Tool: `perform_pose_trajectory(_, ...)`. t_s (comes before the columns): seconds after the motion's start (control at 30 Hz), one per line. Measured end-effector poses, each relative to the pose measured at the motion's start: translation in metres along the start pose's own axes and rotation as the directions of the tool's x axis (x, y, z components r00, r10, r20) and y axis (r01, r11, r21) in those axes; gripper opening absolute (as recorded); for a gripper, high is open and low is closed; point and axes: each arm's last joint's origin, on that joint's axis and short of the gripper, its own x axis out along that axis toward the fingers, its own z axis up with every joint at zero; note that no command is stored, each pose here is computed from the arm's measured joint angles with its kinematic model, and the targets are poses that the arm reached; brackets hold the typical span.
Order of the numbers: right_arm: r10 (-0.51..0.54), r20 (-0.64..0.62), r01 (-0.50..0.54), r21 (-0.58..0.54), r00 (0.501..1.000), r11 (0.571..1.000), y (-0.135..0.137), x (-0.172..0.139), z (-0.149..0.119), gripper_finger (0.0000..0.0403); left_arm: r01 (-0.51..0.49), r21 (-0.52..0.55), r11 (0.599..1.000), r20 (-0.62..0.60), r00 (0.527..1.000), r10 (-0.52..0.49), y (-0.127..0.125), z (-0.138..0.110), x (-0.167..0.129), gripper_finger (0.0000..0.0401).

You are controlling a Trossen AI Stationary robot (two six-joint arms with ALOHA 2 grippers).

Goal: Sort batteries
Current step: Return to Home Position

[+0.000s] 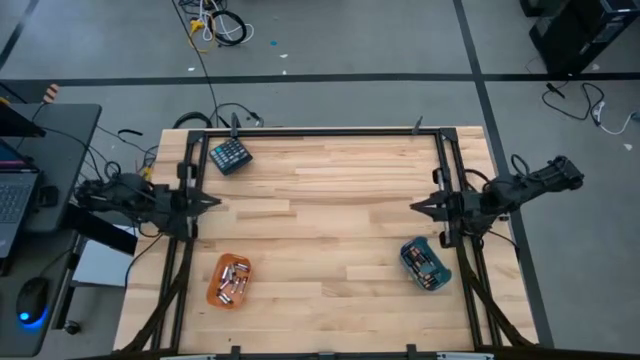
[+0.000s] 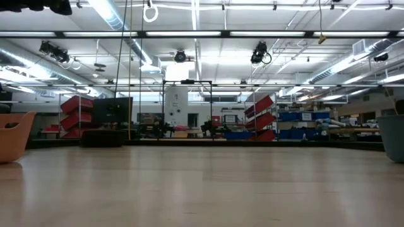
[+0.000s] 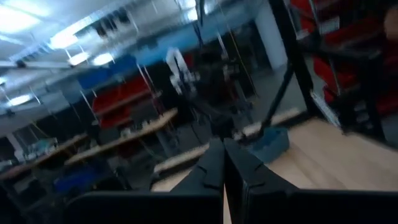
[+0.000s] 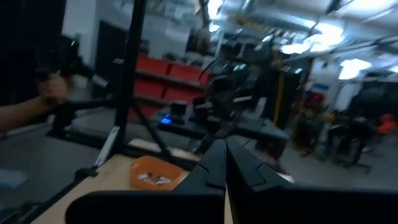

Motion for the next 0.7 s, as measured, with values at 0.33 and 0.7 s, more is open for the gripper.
perform_pose_trajectory(0.33, -0.084, 0.138, 0.084, 0.007, 0.987, 0.996, -0.006, -0.042, -0.046, 0.0000, 0.002, 0.002, 1.000, -0.013, 1.000, -0.002, -0.018, -0.033, 0.011, 0.0000)
perform_pose_trajectory(0.7, -0.070, -0.036, 0.076, 0.180, 0.997, 0.981, 0.009, -0.039, -0.122, 0.0000, 0.060, -0.084, 0.995, -0.113, 0.991, -0.069, -0.051, -0.094, 0.024, 0.0000)
